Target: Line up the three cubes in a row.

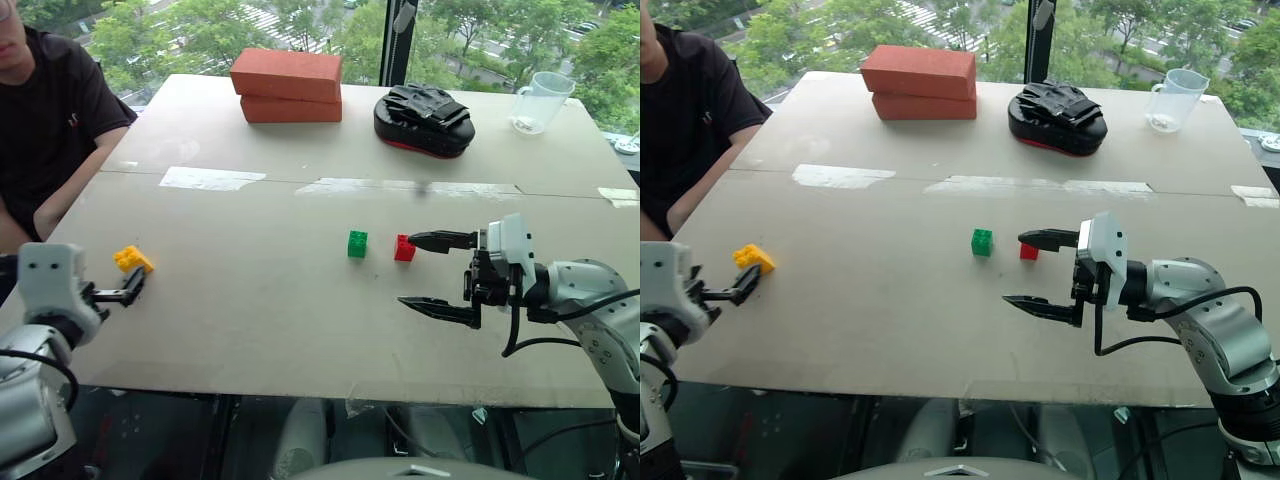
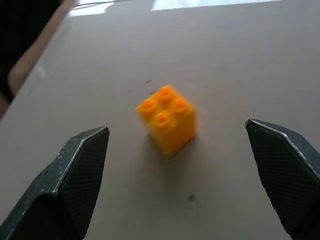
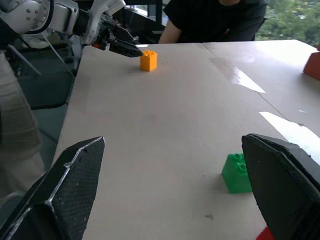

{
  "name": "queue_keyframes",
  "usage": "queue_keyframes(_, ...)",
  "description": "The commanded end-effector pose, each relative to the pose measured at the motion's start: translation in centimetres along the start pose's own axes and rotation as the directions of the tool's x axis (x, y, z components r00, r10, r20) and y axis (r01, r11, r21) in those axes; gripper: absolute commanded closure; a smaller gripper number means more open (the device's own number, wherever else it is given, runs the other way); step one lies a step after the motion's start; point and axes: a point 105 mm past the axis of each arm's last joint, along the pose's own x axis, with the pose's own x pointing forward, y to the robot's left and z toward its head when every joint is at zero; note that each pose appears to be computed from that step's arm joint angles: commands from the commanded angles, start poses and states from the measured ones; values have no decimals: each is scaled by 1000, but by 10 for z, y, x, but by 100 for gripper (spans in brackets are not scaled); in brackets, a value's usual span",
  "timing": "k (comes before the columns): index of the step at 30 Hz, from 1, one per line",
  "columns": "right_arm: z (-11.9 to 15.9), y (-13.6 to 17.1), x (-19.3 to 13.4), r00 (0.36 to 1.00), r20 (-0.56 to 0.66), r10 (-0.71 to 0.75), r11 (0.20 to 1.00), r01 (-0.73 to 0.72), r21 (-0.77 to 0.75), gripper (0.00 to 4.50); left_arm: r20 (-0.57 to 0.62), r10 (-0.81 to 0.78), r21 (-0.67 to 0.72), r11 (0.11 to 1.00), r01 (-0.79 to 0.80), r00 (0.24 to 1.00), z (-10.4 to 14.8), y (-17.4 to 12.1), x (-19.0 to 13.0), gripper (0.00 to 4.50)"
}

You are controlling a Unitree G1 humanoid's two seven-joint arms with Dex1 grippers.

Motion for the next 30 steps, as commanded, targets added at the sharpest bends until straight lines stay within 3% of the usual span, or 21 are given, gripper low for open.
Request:
queue_keyframes(1,7,-6,1,1000,17,24,999,-23,-48,0,31,80,-51,996,-79,996,5,0,-8,3)
queue_keyframes(10,13,-8,5,999,20,34,997,-32,-75,0,55,203,-215,958,-187,978,6,-22,14,3)
queue_keyframes(19,13,-9,1,1000,12,13,997,-12,-82,0,-2,301,-247,924,-292,954,-2,-19,41,3)
queue_keyframes(20,13,-9,0,1000,10,10,997,-9,-80,0,-3,302,-252,922,-293,953,-4,-20,44,53)
queue_keyframes(21,13,-9,-1,1000,7,7,997,-6,-80,0,2,302,-260,921,-291,953,-5,-22,47,74)
queue_keyframes(26,13,-7,-3,1000,2,-3,997,3,-76,0,30,268,-265,931,-251,963,-8,-33,58,312)
queue_keyframes(30,14,-6,-4,1000,1,-12,997,12,-74,0,47,261,-249,938,-242,964,-8,-34,60,328)
